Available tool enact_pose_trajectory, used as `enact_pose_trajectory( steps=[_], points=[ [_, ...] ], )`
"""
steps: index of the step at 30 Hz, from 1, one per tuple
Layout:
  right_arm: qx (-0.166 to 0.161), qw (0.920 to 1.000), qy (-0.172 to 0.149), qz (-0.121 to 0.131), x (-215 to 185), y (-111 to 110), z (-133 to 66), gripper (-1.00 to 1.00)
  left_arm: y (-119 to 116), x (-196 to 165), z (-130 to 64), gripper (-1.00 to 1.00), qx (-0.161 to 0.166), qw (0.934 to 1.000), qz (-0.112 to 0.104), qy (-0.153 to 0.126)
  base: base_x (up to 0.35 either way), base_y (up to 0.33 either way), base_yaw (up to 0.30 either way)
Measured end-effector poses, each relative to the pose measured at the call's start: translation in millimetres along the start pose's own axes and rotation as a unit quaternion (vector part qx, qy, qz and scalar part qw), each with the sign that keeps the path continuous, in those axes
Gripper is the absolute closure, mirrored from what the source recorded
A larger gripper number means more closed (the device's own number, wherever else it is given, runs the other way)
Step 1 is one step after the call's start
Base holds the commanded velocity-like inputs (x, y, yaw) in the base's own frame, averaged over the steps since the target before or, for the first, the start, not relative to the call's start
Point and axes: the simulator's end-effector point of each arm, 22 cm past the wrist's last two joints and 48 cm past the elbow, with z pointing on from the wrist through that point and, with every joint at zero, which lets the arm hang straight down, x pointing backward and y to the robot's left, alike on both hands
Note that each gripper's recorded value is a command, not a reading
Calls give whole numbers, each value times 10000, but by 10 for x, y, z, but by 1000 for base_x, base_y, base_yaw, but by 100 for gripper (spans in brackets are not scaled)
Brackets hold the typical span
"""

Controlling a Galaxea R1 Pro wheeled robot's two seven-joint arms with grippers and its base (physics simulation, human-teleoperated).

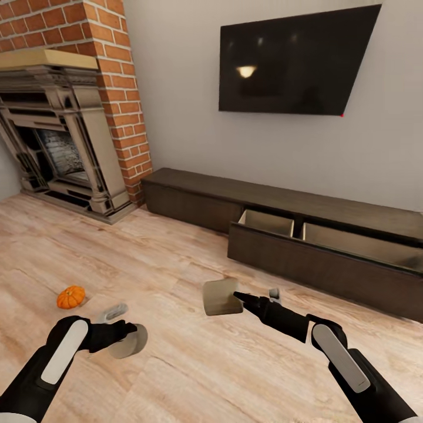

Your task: Place each of the two pumpkins and all three candles from the living room inside a cabinet in the living room (use any cabinet), then make sure every cabinet is closed, and position the cauldron so it is next to a table in the living room.

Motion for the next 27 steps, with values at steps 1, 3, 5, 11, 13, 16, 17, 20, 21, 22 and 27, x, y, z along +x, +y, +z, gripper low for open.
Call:
enact_pose_trajectory(
  steps=[1, 3, 5, 11, 13, 16, 17, 20, 21, 22, 27],
  points=[
    [1, 10000, -1, 0, -13, 18, -2, 100, -7, -11, -18, 100, -1, 10000, 0, 0, 0, 0, -289],
    [2, 10000, 0, 0, -36, 55, -4, 100, -20, -32, -54, 100, -6, 10000, 1, 1, 0, 0, -289],
    [14, 10000, -1, 8, -58, 80, -8, 100, -35, -54, -89, 100, -7, 10000, 0, 0, 0, 0, -289],
    [59, 10000, -32, 57, -144, 140, -33, 100, -80, -117, -196, 100, -8, 10000, 0, 1, 0, 0, -289],
    [59, 10000, -45, 61, -176, 175, -39, 100, -94, -137, -232, 100, -8, 10000, 0, 2, 0, 0, -289],
    [58, 9999, -50, 65, -212, 231, -41, 100, -116, -168, -285, 100, -9, 10000, 0, 2, 0, 0, -289],
    [60, 9999, -51, 66, -224, 249, -42, 100, -124, -178, -302, 100, -9, 10000, 0, 2, 0, 0, -289],
    [64, 9999, -51, 69, -257, 300, -45, 100, -145, -208, -355, 100, -9, 10000, 0, 3, 0, 0, -289],
    [65, 9999, -51, 72, -267, 317, -47, 100, -153, -218, -373, 100, -9, 10000, 0, 4, 0, 0, -289],
    [67, 9999, -51, 72, -278, 335, -48, 100, -160, -227, -390, 100, -9, 10000, 0, 4, 0, 0, -289],
    [107, 9999, -46, 94, -324, 388, -59, 100, -198, -276, -477, 100, -7, 10000, -1, 4, 0, 0, -289]
  ],
)
